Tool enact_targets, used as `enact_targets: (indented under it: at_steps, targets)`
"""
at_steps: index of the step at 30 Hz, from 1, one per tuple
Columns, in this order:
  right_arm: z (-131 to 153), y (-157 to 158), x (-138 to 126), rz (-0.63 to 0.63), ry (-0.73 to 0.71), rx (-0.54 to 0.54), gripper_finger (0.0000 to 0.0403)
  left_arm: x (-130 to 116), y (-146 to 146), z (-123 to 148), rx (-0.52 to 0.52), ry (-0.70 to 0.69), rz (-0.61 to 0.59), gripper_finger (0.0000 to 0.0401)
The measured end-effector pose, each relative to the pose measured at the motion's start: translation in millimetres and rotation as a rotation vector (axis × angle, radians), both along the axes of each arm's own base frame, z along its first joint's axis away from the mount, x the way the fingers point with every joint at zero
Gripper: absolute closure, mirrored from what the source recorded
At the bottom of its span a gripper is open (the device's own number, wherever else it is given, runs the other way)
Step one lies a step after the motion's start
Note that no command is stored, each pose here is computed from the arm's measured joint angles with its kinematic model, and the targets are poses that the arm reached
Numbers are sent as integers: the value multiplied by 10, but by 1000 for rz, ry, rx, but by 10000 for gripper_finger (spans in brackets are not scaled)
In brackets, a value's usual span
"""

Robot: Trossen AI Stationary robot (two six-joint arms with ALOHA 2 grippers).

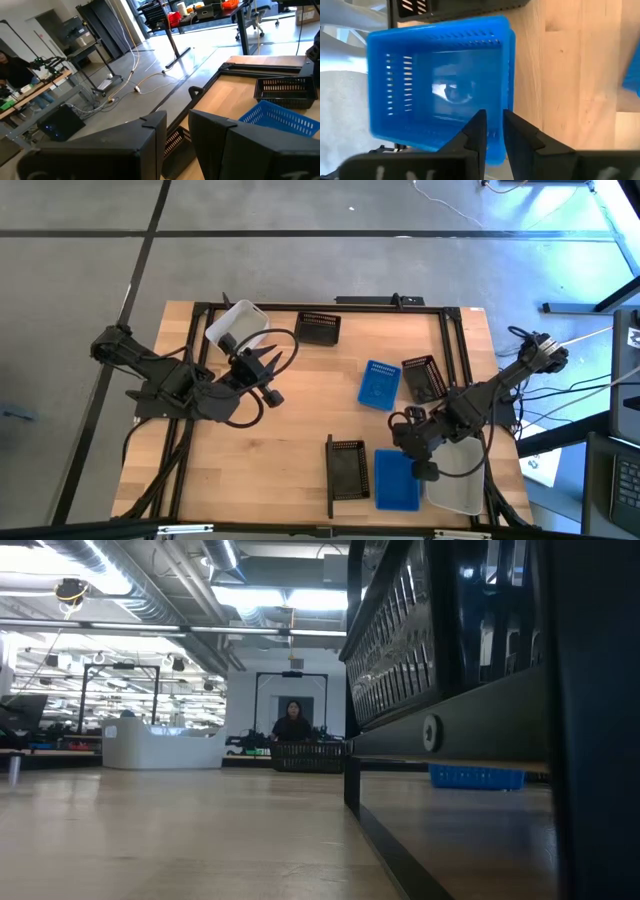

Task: Stack baskets on shelf by color
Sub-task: Stack the bottom blue bin on top of the blue bin on the shelf, then stack the top black bin on top of the black bin on the shelf

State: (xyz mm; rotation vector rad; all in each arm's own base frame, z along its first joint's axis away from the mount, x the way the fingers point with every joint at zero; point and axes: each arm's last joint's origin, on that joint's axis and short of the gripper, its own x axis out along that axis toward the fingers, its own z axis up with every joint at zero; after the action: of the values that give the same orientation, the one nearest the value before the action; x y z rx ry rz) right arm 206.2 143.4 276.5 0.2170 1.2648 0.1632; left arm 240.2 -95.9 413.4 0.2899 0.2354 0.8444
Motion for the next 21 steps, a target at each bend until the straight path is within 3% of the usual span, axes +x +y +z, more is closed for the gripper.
enact_targets:
  at_steps: [4, 10, 15, 21]
  targets:
    - [14, -18, 9, -11, -2, -13, 343, 1, -1, -1, 0, 1, -1, 326]
    - [419, -29, 54, -12, -149, -78, 343, 25, 59, -2, -26, -30, 27, 326]
    - [758, -151, -23, -101, -221, -268, 343, 108, 295, 97, -88, -50, 20, 326]
    - [1048, -307, -150, -165, -279, -488, 343, 215, 880, 148, -236, 29, -103, 326]
